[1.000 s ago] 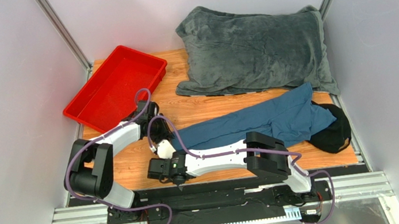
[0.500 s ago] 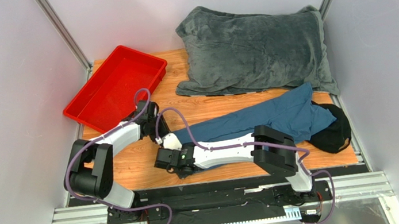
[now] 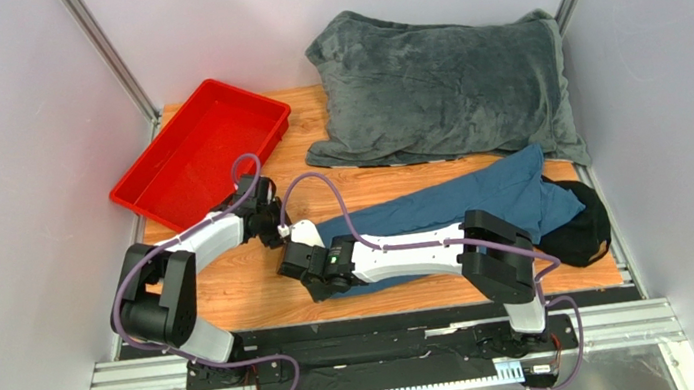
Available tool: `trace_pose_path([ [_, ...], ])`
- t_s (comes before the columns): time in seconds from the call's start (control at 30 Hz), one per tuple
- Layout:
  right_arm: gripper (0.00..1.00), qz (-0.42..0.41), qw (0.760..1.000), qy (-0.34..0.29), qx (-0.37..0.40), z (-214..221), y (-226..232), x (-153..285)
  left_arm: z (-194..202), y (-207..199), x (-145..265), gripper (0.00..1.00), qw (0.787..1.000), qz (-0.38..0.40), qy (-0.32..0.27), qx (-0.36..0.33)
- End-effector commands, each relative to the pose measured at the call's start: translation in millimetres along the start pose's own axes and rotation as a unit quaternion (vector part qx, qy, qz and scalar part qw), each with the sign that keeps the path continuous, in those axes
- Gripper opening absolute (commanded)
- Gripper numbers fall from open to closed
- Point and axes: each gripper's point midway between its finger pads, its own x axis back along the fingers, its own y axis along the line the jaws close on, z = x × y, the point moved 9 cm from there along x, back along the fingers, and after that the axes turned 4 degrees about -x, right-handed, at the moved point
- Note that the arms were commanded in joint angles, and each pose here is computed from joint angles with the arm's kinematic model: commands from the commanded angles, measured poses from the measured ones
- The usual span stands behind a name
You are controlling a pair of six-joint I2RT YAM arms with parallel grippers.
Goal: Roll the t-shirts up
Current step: Roll the T-shirt to the center of the board.
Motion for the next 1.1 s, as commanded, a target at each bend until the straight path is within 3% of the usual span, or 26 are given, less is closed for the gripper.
trace_pose_path([
  [0.0, 0.04, -0.030, 0.999, -0.026, -0.020, -11.3, 4.9, 17.6, -5.8, -3.9, -0.9, 0.33, 1.000, 0.000, -0.020, 0.001],
  [0.13, 0.04, -0.032, 0.999, -0.029, -0.022, -12.4, 3.8, 20.6, -6.8, -6.5, -2.1, 0.23, 1.000, -0.007, -0.024, -0.006],
  [0.33, 0.04, -0.036, 0.998, -0.037, -0.027, -13.1, 1.4, 27.0, -13.0, -20.5, 6.4, 0.01, 0.999, -0.015, -0.039, -0.028],
  [0.73, 0.03, -0.042, 0.994, -0.061, -0.076, -7.9, -24.3, 38.4, -18.6, -67.7, 39.7, 0.00, 0.997, -0.046, -0.034, -0.054],
  [1.07, 0.03, -0.048, 0.988, -0.071, -0.127, 0.5, -54.1, 40.4, -12.4, -92.3, 43.9, 0.00, 0.995, -0.069, -0.034, -0.056],
])
